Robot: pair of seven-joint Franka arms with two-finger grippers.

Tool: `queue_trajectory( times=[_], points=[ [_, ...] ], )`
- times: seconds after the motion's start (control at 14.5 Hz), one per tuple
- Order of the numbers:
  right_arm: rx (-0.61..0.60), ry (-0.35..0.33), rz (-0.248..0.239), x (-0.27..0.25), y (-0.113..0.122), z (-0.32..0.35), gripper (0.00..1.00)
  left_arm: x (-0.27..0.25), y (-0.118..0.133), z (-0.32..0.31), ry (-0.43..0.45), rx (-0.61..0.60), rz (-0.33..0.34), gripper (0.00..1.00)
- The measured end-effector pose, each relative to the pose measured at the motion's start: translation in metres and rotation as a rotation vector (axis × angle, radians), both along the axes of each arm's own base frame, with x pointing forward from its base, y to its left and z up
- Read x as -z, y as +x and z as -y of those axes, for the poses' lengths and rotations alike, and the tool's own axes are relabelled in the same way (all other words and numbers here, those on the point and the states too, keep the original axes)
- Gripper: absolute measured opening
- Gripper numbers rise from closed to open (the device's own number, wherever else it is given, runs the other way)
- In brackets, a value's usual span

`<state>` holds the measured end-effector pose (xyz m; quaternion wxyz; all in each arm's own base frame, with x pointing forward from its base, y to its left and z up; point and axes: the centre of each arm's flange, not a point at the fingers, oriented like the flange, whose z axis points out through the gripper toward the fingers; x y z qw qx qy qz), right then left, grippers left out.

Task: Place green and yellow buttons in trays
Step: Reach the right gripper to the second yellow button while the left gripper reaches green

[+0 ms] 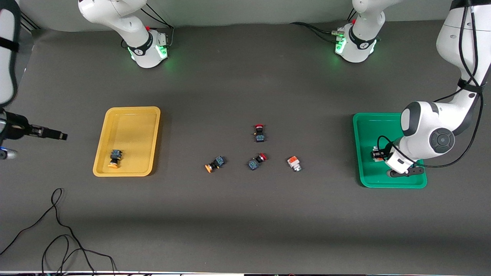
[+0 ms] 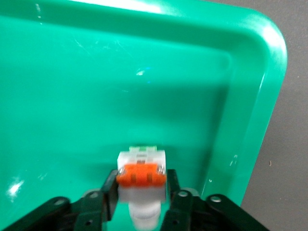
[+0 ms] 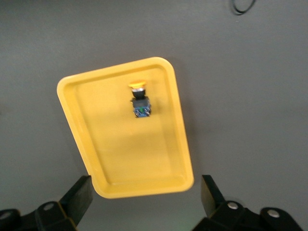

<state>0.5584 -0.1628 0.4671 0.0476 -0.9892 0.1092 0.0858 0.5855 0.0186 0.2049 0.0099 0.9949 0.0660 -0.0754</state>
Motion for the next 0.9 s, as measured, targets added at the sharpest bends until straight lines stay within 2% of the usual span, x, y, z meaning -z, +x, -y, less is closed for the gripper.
queue_trajectory(
  times=[0.14, 0.28, 0.41, 0.55, 0.69, 0.9],
  points=[
    [0.023, 0.001, -0.02, -0.021, -0.009, -0.019, 1.0, -0.02, 0.008, -0.004, 0.016, -0.003, -0.019, 0.76],
    [0.065, 0.0, -0.03, -0.043, -0.012, -0.066, 1.0, -0.06, 0.02, -0.01, 0.04, -0.008, -0.04, 0.98],
    [0.11, -0.023, -0.031, -0.055, -0.009, -0.132, 1.0, -0.108, 0.033, -0.011, 0.059, -0.01, -0.04, 1.0],
    [0.135, -0.047, -0.031, -0.051, -0.005, -0.202, 1.0, -0.15, 0.048, 0.002, 0.059, 0.004, -0.004, 1.0],
    [0.145, -0.057, -0.021, -0.032, 0.003, -0.252, 1.0, -0.178, 0.057, 0.031, 0.044, 0.029, 0.028, 1.0],
    [0.184, -0.06, -0.044, 0.023, 0.024, -0.305, 1.0, -0.188, 0.056, 0.099, 0.05, -0.016, 0.041, 1.0]
  ],
)
